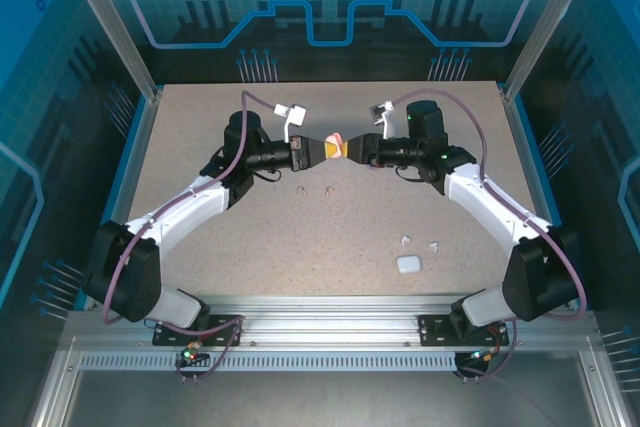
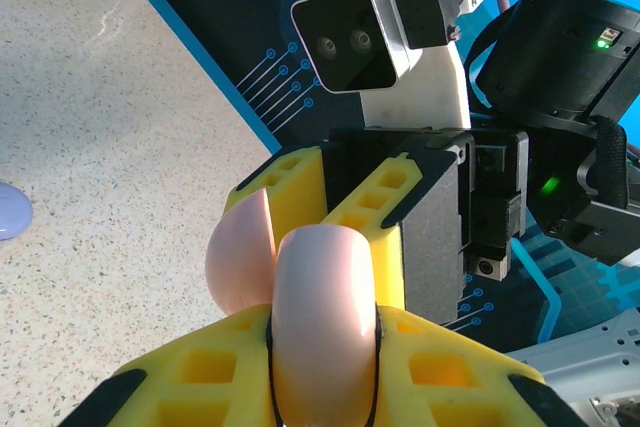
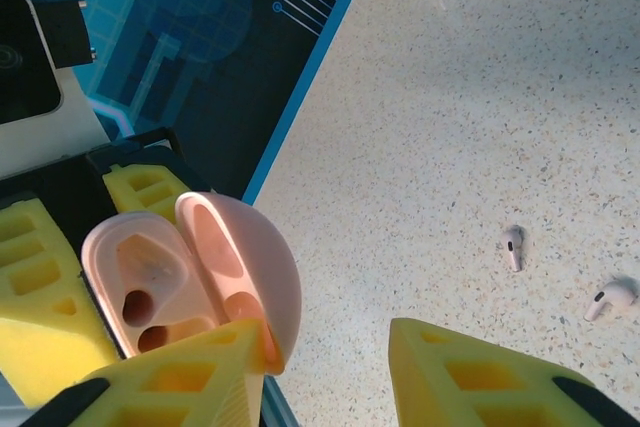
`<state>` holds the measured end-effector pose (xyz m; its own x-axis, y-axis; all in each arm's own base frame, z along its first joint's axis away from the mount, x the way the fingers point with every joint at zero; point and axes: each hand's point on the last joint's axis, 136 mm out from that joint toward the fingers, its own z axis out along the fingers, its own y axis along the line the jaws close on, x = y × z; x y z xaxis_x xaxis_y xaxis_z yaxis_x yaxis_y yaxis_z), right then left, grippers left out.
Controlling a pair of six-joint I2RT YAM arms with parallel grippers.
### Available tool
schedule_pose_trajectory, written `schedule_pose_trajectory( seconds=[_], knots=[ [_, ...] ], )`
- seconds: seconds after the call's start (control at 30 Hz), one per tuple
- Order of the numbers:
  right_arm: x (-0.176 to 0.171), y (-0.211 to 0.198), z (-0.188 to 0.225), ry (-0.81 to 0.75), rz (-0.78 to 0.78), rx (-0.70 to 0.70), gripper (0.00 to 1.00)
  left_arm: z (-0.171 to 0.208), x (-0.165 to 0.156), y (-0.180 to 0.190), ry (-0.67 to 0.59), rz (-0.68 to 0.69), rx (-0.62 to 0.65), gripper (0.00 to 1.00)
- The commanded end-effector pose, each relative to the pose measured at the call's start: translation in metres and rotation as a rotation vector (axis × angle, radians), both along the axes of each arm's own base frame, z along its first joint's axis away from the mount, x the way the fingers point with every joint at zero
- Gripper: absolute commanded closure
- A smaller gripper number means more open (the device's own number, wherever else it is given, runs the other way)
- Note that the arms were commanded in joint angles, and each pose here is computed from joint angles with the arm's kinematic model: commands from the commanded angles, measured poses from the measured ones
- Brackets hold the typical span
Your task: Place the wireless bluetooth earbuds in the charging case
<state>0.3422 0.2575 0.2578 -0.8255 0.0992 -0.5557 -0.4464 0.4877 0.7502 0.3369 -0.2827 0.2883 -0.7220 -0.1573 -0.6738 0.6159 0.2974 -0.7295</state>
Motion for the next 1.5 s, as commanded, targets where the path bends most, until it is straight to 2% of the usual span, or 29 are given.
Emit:
schedule_pose_trajectory(
  seconds=[0.0, 0.27, 0.37, 0.53, 0.6, 0.67, 0.73, 0.8, 0.9, 1.03, 1.13, 1.27, 1.47],
  knots=[
    [0.006, 0.005, 0.008, -0.019, 0.009, 0.003, 0.63, 0.023, -0.011, -0.003, -0.054, -0.04, -0.038, 1.0],
    [0.01, 0.011, 0.014, -0.024, 0.034, 0.008, 0.7, 0.019, -0.011, -0.006, -0.046, -0.047, -0.037, 1.0],
    [0.009, 0.011, 0.012, -0.023, 0.039, 0.004, 0.78, 0.021, -0.011, -0.005, -0.048, -0.043, -0.038, 1.0],
    [0.006, 0.01, 0.012, -0.025, 0.042, -0.004, 0.98, 0.019, -0.009, -0.006, -0.042, -0.039, -0.033, 1.0],
    [0.006, 0.009, 0.015, -0.029, 0.04, -0.005, 1.0, 0.017, -0.008, -0.006, -0.034, -0.037, -0.03, 0.99],
    [0.006, 0.008, 0.016, -0.029, 0.034, -0.011, 1.0, 0.015, -0.007, -0.006, -0.028, -0.032, -0.026, 0.87],
    [0.007, 0.006, 0.017, -0.031, 0.023, -0.029, 1.0, 0.012, -0.005, -0.005, -0.021, -0.021, -0.019, 0.68],
    [0.009, 0.003, 0.018, -0.033, 0.005, -0.065, 1.0, 0.01, -0.003, -0.005, -0.017, -0.006, -0.004, 0.44],
    [0.012, -0.004, 0.016, -0.046, -0.019, -0.14, 1.0, 0.01, 0.001, 0.0, -0.025, 0.012, 0.027, 0.25],
    [0.014, -0.022, 0.01, -0.101, -0.047, -0.316, 1.0, 0.023, 0.004, 0.007, -0.051, 0.008, 0.067, 0.07],
    [0.013, -0.033, 0.007, -0.153, -0.041, -0.409, 1.0, 0.032, 0.004, 0.013, -0.072, -0.014, 0.109, 0.03],
    [0.012, -0.037, 0.005, -0.23, 0.002, -0.484, 1.0, 0.037, 0.002, 0.016, -0.074, -0.096, 0.148, 0.03],
    [0.008, -0.03, 0.013, -0.31, 0.087, -0.498, 1.0, 0.022, -0.002, 0.009, -0.003, -0.233, 0.189, 0.07]
  ],
)
